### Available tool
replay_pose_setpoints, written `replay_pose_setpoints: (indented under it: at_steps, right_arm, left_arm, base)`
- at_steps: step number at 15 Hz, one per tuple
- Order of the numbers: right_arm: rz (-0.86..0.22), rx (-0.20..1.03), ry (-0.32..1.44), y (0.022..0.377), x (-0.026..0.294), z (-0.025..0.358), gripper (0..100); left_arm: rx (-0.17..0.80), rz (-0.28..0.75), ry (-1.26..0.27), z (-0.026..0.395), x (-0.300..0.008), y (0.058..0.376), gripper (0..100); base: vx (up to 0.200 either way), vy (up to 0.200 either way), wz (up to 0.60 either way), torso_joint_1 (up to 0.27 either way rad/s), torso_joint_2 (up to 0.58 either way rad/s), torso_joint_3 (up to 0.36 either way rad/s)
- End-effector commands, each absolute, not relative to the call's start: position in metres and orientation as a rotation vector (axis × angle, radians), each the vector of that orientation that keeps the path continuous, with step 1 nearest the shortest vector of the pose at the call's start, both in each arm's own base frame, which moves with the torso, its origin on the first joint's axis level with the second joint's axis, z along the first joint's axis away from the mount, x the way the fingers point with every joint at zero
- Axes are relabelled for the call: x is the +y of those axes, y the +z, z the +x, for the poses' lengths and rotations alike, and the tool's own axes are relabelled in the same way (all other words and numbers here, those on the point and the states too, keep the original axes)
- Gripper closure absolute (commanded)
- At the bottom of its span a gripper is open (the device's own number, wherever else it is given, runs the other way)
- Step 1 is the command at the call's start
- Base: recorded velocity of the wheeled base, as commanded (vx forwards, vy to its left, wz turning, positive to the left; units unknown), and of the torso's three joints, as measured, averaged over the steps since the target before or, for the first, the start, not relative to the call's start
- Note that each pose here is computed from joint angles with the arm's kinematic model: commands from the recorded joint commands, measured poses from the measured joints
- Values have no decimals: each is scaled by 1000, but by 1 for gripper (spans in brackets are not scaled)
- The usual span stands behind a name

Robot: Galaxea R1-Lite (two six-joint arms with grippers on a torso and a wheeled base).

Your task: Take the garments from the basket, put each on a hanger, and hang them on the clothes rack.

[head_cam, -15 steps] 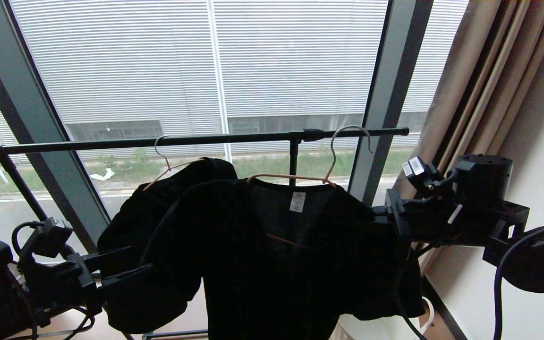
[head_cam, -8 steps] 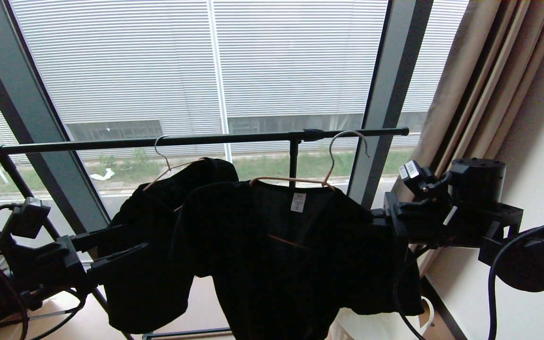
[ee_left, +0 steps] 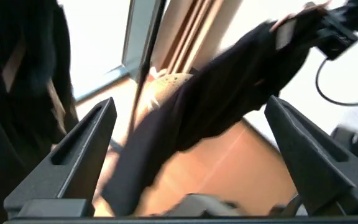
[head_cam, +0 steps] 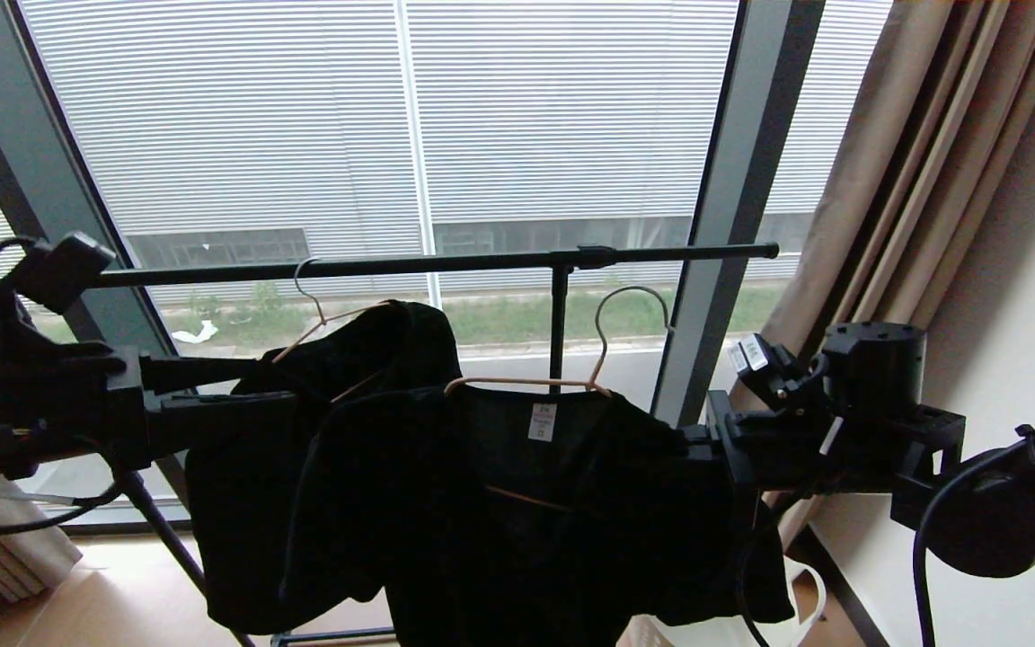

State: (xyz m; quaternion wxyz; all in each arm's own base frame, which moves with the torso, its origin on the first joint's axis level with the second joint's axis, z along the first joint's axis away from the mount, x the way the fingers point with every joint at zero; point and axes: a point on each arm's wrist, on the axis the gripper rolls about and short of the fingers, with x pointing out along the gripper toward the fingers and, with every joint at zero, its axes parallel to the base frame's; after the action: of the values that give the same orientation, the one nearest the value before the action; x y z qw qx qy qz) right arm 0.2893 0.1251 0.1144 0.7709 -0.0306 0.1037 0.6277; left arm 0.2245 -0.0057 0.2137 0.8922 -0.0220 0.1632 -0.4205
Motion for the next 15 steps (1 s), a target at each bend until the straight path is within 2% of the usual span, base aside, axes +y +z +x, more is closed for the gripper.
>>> replay_pose_setpoints:
  at_steps: [1,4,8,15]
  right_arm:
    - [-73,231,1376,111,128,287,100]
    - [-78,231,1388,111,132,283,100]
    - [-84,228,1401,111,134,279,100]
    - [-115,204,1433,112,139,271,100]
  left_arm:
    - [207,122,-980,218,-27,246,0]
    - [209,222,-1087,232,-48,226,0]
    - [221,289,-1157,247,-61,207,0]
    - [273,285,-1245,257,-84,187,0]
  base:
    - [0,0,0,0,0,0]
    - [0,0,0,0,0,0]
    - [0,0,0,0,0,0]
    - [0,0,0,0,0,0]
